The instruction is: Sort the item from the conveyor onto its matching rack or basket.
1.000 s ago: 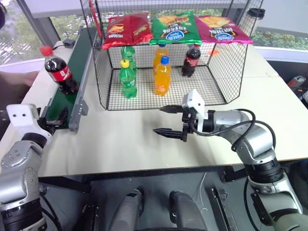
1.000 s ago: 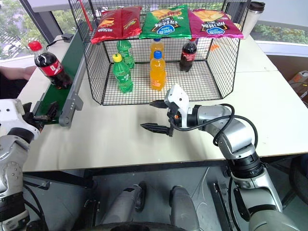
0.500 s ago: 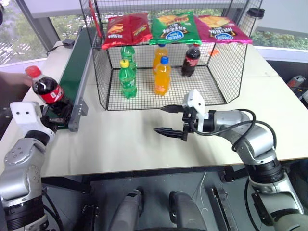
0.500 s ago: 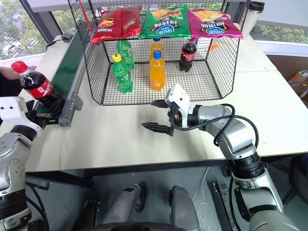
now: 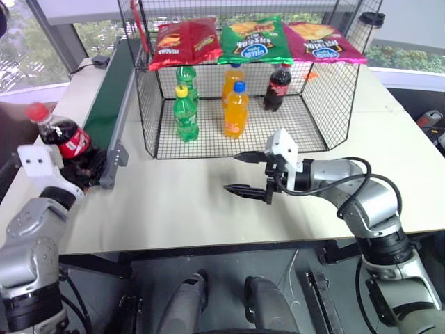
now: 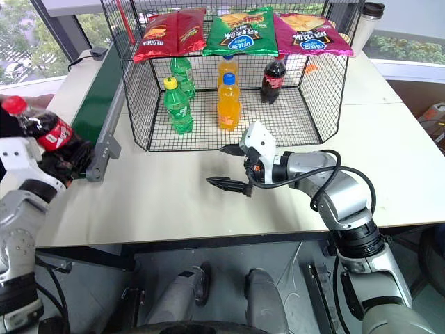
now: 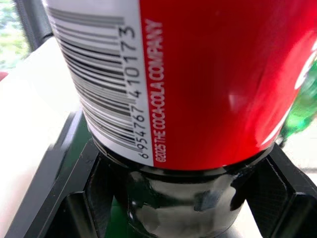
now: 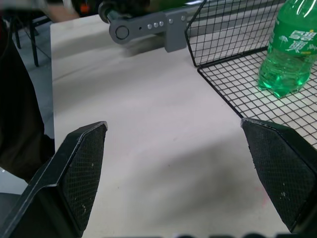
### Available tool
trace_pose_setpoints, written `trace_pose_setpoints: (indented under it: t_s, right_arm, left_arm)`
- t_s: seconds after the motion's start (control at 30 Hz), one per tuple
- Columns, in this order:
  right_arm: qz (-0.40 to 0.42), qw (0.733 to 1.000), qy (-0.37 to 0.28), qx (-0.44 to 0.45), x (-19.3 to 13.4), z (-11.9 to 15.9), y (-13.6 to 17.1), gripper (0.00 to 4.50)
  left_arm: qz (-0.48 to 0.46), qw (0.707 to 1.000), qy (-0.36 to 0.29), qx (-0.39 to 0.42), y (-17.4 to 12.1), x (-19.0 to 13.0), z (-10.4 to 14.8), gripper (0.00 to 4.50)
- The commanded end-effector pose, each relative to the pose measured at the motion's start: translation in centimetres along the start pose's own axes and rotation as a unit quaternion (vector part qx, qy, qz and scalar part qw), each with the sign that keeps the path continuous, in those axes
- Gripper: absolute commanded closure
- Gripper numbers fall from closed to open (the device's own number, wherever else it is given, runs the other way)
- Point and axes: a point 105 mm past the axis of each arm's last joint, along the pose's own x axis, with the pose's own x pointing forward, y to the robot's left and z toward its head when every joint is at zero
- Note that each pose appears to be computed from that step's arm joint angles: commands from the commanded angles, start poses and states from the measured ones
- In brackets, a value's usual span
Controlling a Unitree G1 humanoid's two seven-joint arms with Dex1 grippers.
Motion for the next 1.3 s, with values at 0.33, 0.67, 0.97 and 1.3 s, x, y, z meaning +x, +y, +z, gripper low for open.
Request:
trace_pose_setpoints:
  t_s: [0.33, 0.67, 0.97, 1.3]
  right_arm:
    - [-0.009, 1.000, -0.014, -0.021, -0.5, 1.4, 0.0, 0.00]
    - [-0.037, 0.999, -0.018, -0.015, -1.4, 1.8, -0.6, 0.00]
    - [-0.037, 0.999, -0.017, -0.015, -1.9, 2.3, -0.2, 0.00]
    - [-0.025, 0.999, -0.028, -0.020, -1.8, 3.3, 0.1, 0.00]
  left_arm:
    - [-0.333, 0.934, 0.019, 0.130, -13.4, 2.7, -0.6, 1.54]
    - [-0.474, 0.860, 0.045, 0.183, -19.9, 0.9, -6.3, 1.54]
    - [-0.494, 0.849, 0.031, 0.182, -22.0, 0.9, -7.7, 1.54]
    - [-0.505, 0.846, 0.021, 0.169, -23.6, 1.0, -8.2, 1.54]
